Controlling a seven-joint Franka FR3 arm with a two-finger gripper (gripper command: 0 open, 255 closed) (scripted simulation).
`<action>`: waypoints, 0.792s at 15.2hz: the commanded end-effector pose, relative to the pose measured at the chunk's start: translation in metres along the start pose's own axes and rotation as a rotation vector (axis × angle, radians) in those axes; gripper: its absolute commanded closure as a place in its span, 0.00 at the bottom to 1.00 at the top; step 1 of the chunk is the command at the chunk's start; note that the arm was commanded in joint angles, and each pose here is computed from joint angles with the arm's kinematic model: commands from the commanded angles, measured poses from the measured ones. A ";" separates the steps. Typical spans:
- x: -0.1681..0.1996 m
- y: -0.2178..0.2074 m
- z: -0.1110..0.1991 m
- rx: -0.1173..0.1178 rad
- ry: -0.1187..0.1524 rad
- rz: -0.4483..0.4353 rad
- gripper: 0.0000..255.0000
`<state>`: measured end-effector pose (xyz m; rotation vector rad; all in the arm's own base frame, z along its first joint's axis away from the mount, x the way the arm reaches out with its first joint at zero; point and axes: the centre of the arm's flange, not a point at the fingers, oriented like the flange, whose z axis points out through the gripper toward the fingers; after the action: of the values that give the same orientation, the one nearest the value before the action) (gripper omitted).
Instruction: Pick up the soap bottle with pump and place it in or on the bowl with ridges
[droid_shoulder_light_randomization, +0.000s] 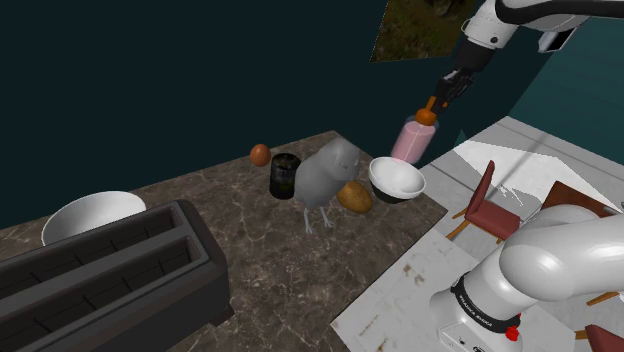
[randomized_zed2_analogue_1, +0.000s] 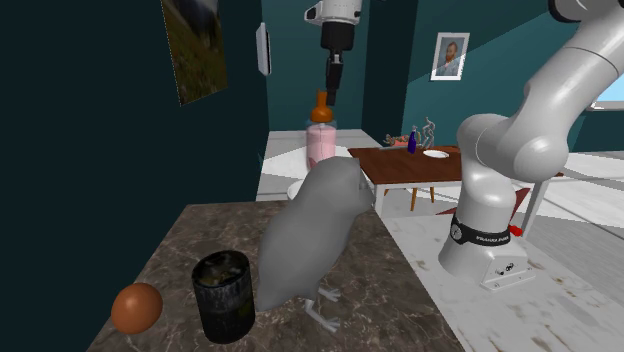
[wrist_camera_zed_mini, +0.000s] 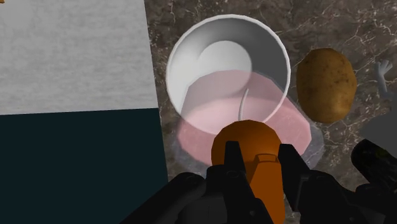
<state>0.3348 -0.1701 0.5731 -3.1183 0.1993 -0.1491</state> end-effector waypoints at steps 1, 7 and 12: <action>-0.002 0.000 0.010 0.000 0.001 0.000 1.00; -0.005 0.001 0.042 0.000 0.001 0.000 1.00; -0.007 0.001 0.063 0.000 0.001 0.000 1.00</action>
<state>0.3341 -0.1702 0.5115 -3.1181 0.1994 -0.1488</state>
